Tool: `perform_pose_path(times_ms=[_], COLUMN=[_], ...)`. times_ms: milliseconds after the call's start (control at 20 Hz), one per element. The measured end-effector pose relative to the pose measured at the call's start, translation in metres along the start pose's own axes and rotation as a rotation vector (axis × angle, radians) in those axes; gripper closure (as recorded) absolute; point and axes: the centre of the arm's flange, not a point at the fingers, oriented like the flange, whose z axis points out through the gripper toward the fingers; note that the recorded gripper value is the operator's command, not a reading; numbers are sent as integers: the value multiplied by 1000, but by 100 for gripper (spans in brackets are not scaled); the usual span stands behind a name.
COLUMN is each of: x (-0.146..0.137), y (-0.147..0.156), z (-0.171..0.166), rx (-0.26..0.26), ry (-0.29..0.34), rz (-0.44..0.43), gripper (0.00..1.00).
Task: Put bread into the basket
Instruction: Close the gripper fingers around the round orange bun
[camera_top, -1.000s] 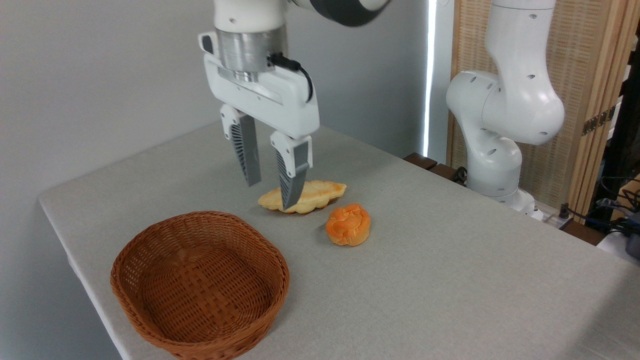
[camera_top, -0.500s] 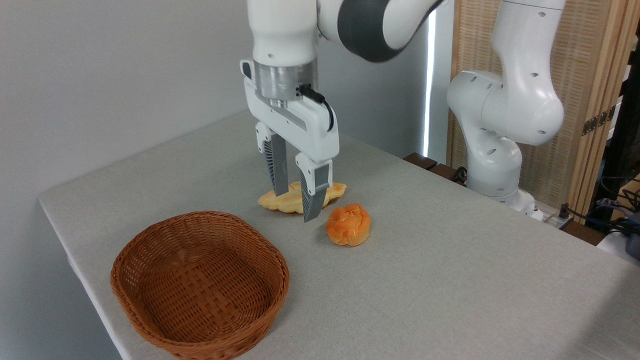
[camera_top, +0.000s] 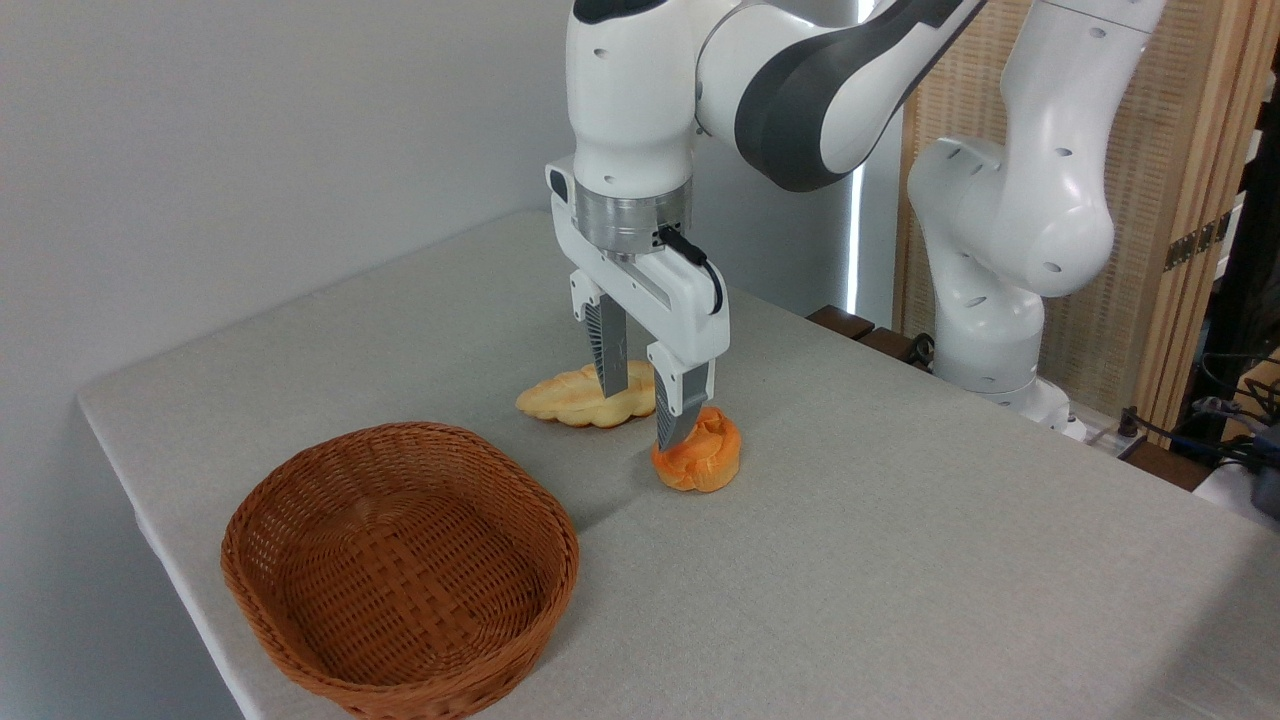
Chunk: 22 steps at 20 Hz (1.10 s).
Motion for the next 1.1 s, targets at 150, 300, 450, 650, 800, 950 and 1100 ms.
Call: perform_pose_path(times_ms=[150, 300, 450, 650, 800, 950, 1100], x=[-1, -7, -11, -13, -15, -17, -19], y=[6, 11, 10, 11, 12, 13, 14], z=[8, 24, 28, 29, 32, 40, 47], rx=[-4, -4, 15, 14, 2, -12, -22], ry=[-23, -77, -120, -141, -152, -168, -179], rz=[53, 82, 126, 153, 155, 155, 155], gripper=[0, 0, 0, 0, 0, 0, 19])
